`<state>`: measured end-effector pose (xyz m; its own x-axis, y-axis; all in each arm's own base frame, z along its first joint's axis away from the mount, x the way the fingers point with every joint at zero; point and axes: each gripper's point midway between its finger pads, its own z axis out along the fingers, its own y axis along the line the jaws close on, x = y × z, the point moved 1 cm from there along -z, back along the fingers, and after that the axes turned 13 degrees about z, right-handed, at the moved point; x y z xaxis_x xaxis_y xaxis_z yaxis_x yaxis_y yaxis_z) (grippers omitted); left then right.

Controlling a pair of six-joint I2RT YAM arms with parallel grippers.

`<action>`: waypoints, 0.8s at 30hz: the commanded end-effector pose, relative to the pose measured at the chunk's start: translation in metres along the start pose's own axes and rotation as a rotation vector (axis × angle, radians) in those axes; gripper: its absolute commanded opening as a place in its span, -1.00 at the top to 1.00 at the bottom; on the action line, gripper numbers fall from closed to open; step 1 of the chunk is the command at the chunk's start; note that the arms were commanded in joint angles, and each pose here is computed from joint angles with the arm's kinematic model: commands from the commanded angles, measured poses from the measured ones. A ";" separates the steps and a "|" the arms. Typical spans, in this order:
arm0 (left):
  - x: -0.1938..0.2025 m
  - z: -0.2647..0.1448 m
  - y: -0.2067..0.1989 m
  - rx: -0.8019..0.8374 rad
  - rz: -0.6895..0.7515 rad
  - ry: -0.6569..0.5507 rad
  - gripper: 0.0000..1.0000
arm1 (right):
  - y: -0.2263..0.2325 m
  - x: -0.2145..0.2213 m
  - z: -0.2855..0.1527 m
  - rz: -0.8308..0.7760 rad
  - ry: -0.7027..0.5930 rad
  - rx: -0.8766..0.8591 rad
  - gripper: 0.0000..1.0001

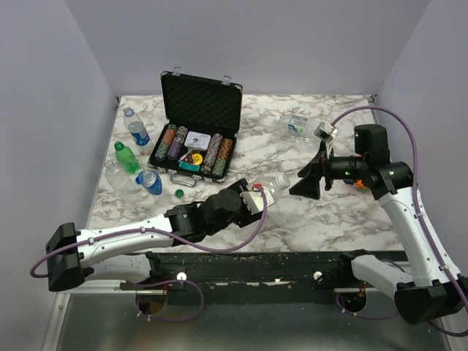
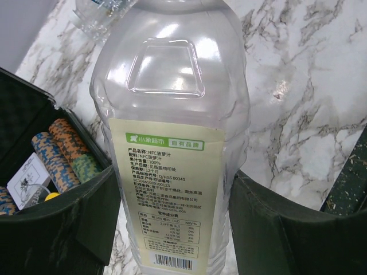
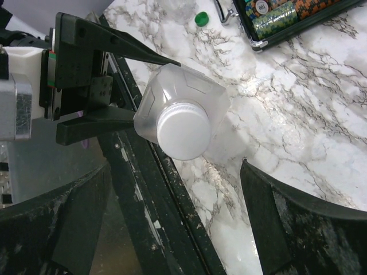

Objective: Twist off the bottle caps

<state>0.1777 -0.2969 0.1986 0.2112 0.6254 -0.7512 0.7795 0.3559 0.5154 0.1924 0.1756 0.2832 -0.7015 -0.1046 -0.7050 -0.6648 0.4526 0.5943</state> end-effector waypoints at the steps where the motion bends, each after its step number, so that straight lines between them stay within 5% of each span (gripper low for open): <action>1: -0.009 0.002 0.017 -0.143 -0.001 -0.004 1.00 | -0.003 -0.003 0.006 0.042 -0.010 -0.050 -1.00; 12: -0.009 0.006 0.025 -0.305 0.103 0.055 1.00 | -0.007 -0.019 0.002 0.169 -0.063 -0.042 -1.00; 18: -0.012 0.008 0.033 -0.359 0.161 0.042 1.00 | -0.036 -0.025 0.006 0.442 -0.132 0.120 -1.00; 24: -0.016 0.020 0.029 -0.349 0.200 0.039 1.00 | -0.032 -0.025 0.021 0.578 -0.072 -0.008 -1.00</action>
<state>0.2040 -0.3036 0.2136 0.2878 0.7231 -0.6279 0.5169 0.4346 0.7375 0.2292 0.1747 0.2735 -0.8954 0.1847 -0.4051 -0.2793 0.4756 0.8341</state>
